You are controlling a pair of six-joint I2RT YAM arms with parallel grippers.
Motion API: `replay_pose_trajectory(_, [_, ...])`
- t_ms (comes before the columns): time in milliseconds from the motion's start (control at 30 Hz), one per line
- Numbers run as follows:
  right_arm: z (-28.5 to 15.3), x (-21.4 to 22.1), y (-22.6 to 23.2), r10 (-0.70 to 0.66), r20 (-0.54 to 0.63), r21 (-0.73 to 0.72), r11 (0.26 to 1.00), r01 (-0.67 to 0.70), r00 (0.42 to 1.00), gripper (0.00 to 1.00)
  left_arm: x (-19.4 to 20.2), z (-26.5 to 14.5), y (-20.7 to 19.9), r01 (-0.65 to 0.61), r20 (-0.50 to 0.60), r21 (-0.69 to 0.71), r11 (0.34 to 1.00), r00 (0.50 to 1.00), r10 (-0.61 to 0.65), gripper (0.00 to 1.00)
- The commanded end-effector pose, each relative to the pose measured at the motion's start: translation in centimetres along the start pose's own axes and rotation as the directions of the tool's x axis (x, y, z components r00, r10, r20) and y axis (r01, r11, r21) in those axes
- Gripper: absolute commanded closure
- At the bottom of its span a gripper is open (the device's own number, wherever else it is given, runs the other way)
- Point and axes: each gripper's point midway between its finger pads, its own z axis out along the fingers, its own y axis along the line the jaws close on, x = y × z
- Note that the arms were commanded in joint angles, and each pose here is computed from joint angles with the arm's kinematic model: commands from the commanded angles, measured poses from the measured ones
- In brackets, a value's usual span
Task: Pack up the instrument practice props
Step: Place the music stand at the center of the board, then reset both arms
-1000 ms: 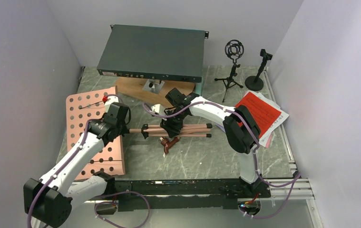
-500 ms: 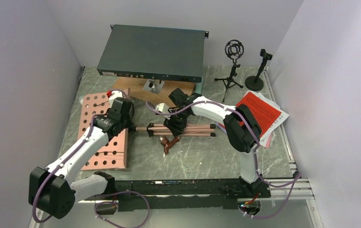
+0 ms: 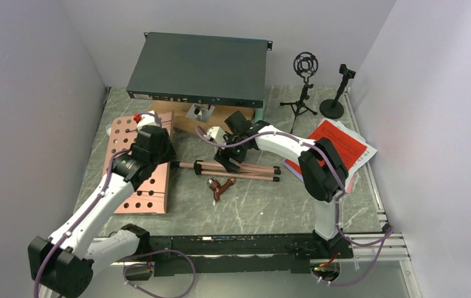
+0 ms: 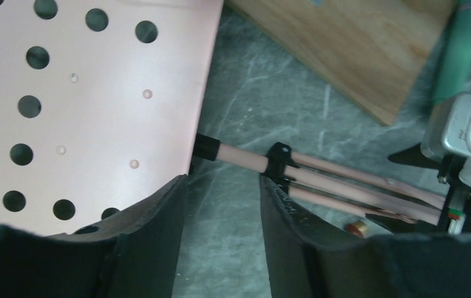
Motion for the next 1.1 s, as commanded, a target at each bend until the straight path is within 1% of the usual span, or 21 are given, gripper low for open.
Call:
replay_pose_trajectory(0, [-3.8, -2.7, -1.4, -0.033, 0.119, 0.101, 0.995, 0.021, 0.992, 0.2, -0.8, -2.7, -1.6, 0.0, 0.024, 0.134, 0.991, 1.0, -0.003, 0.45])
replay_pose_trajectory(133, [-5.2, -2.6, -1.1, -0.041, 0.159, 0.095, 0.995, 0.026, 0.986, 0.15, -0.3, -4.4, -2.4, -0.022, 0.02, 0.232, 0.972, 1.0, 0.017, 0.32])
replay_pose_trajectory(367, [-9.0, -2.1, 0.7, -0.086, 0.292, 0.026, 0.996, 0.082, 0.953, 0.09, 0.0, -7.2, -3.3, -0.054, 0.033, 0.357, 0.933, 0.998, 0.045, 0.16])
replay_pose_trajectory(433, [-10.4, -1.6, 1.1, -0.087, 0.34, 0.011, 0.996, 0.088, 0.936, 0.07, 0.1, -7.8, -3.5, -0.066, 0.031, 0.381, 0.922, 0.998, 0.059, 0.12])
replay_pose_trajectory(533, [-12.7, -0.5, 1.5, -0.071, 0.417, -0.002, 0.997, 0.079, 0.906, 0.05, 0.0, -8.3, -3.6, -0.076, 0.03, 0.392, 0.917, 0.997, 0.07, 0.09])
replay_pose_trajectory(733, [-17.5, 1.4, 2.2, -0.054, 0.576, 0.004, 0.998, 0.064, 0.815, 0.01, 0.6, -9.5, -4.2, -0.078, -0.004, 0.442, 0.894, 0.996, 0.089, 0.03])
replay_pose_trajectory(833, [-21.0, 2.0, 1.3, -0.049, 0.653, 0.067, 0.998, 0.007, 0.756, 0.01, 0.5, -10.4, -4.9, -0.068, -0.004, 0.49, 0.869, 0.997, 0.081, 0.01])
replay_pose_trajectory(867, [-22.4, 2.6, 0.4, -0.029, 0.673, 0.092, 0.995, -0.045, 0.739, 0.01, 0.4, -10.7, -5.2, -0.064, 0.001, 0.512, 0.857, 0.997, 0.074, 0.0])
replay_pose_trajectory(967, [-26.4, 4.2, -1.2, 0.063, 0.731, 0.099, 0.975, -0.197, 0.679, 0.0, -0.2, -11.8, -6.2, -0.045, 0.022, 0.565, 0.824, 0.999, 0.039, 0.0])
replay_pose_trajectory(1000, [-27.6, 4.9, -1.7, 0.104, 0.75, 0.088, 0.963, -0.253, 0.654, 0.0, -0.6, -12.1, -6.3, -0.041, 0.034, 0.574, 0.818, 0.999, 0.026, 0.0])
replay_pose_trajectory(1067, [-30.1, 6.4, -2.9, 0.148, 0.773, 0.11, 0.927, -0.36, 0.617, 0.0, -1.4, -12.6, -6.5, -0.037, 0.058, 0.581, 0.813, 0.998, 0.004, 0.01])
